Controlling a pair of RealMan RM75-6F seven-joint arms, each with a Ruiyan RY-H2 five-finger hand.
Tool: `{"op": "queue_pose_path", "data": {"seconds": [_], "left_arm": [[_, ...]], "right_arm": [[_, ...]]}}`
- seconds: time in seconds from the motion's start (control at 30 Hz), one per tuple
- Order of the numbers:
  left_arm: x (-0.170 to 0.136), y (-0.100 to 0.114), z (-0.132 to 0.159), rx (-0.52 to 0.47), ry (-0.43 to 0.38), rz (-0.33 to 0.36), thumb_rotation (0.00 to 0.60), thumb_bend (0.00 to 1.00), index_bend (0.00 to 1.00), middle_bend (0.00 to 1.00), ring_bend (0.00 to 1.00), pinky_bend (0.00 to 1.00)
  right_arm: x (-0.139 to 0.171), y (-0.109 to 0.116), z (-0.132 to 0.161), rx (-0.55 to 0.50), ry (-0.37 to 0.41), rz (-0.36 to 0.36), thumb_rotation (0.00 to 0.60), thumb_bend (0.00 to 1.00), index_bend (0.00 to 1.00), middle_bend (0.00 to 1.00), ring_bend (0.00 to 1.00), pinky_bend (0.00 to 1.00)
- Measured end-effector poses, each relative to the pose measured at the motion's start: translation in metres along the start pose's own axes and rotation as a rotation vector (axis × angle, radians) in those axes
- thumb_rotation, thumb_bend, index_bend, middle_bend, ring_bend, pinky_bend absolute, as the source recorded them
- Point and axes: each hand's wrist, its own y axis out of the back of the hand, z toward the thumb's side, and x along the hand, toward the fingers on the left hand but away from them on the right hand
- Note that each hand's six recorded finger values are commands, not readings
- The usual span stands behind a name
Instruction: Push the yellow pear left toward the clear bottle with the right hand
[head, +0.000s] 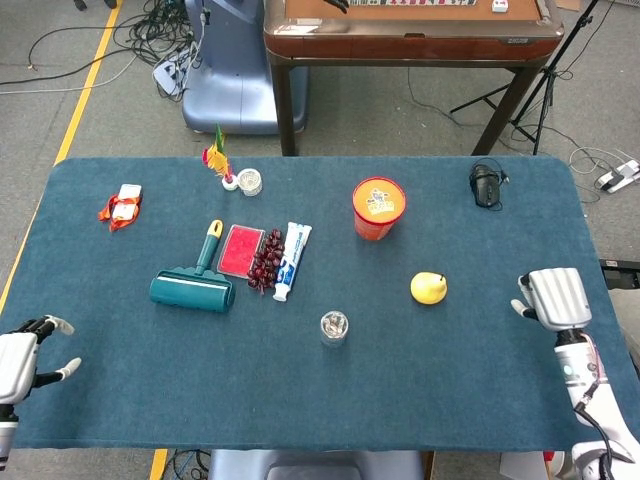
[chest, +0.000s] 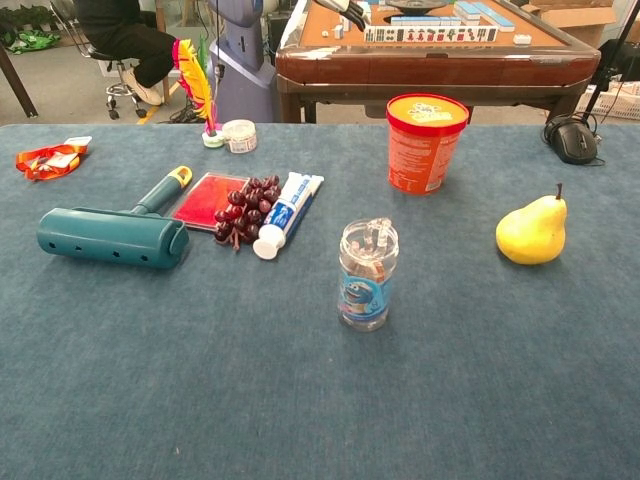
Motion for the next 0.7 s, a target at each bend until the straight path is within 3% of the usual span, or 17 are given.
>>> {"op": "queue_pose_path", "data": {"seconds": [0.7], "left_arm": [[-0.004,0.004,-0.005,-0.032,0.018,-0.014,0.6,0.09,0.47,0.43,0.43,0.59]], "right_arm": [[-0.048,-0.039,0.053,0.012,0.11,0.058,0.6,0.0,1.0,1.0,1.0,1.0]]}}
